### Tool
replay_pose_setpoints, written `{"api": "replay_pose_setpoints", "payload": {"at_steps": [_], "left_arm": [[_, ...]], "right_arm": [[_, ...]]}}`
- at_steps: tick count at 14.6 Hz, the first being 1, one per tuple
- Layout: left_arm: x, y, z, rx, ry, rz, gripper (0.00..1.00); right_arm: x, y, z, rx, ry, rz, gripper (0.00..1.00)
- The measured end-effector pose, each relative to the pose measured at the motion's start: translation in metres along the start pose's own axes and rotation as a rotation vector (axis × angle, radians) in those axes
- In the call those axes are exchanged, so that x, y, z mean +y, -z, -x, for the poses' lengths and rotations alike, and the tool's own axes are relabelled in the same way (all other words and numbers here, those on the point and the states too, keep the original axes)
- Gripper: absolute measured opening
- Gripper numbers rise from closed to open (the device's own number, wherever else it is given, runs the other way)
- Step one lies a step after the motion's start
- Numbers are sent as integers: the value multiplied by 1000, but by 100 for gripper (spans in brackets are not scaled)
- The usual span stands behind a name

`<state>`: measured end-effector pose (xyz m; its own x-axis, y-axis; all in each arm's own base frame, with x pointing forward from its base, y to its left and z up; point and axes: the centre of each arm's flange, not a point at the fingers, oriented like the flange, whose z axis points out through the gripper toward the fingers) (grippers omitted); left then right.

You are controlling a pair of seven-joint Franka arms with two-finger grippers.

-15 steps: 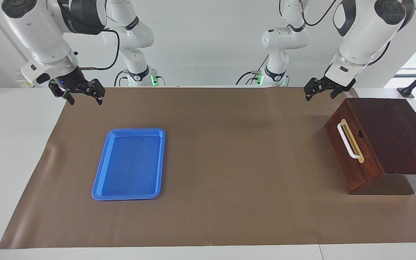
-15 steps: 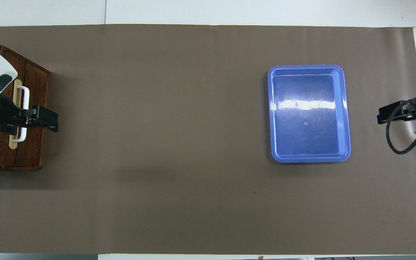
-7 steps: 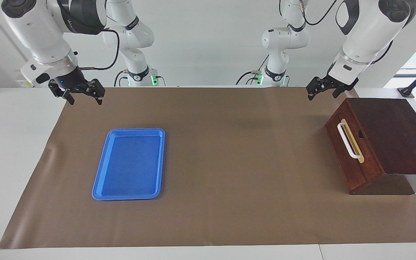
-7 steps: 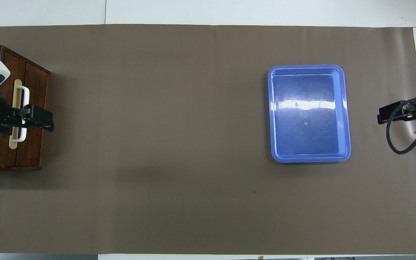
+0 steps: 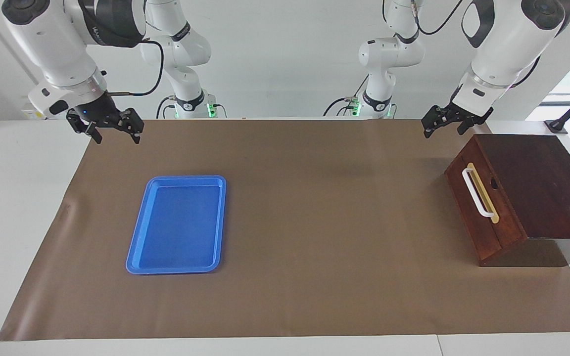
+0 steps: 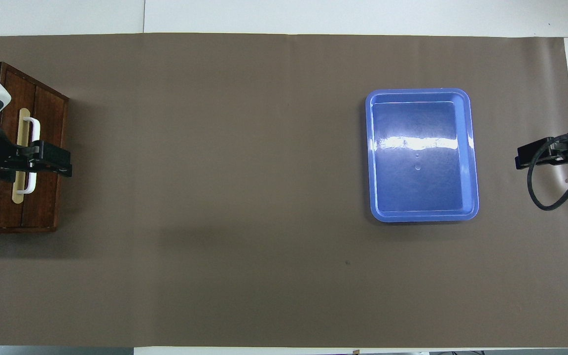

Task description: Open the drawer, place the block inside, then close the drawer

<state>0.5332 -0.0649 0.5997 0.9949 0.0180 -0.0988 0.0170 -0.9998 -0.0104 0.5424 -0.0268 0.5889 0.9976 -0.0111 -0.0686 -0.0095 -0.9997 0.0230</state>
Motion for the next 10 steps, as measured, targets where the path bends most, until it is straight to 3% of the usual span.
{"api": "replay_pose_setpoints", "payload": {"at_steps": [10], "left_arm": [[0, 1, -1, 9, 0, 1, 100]], "right_arm": [[0, 0, 0, 1, 0, 0, 100]]}}
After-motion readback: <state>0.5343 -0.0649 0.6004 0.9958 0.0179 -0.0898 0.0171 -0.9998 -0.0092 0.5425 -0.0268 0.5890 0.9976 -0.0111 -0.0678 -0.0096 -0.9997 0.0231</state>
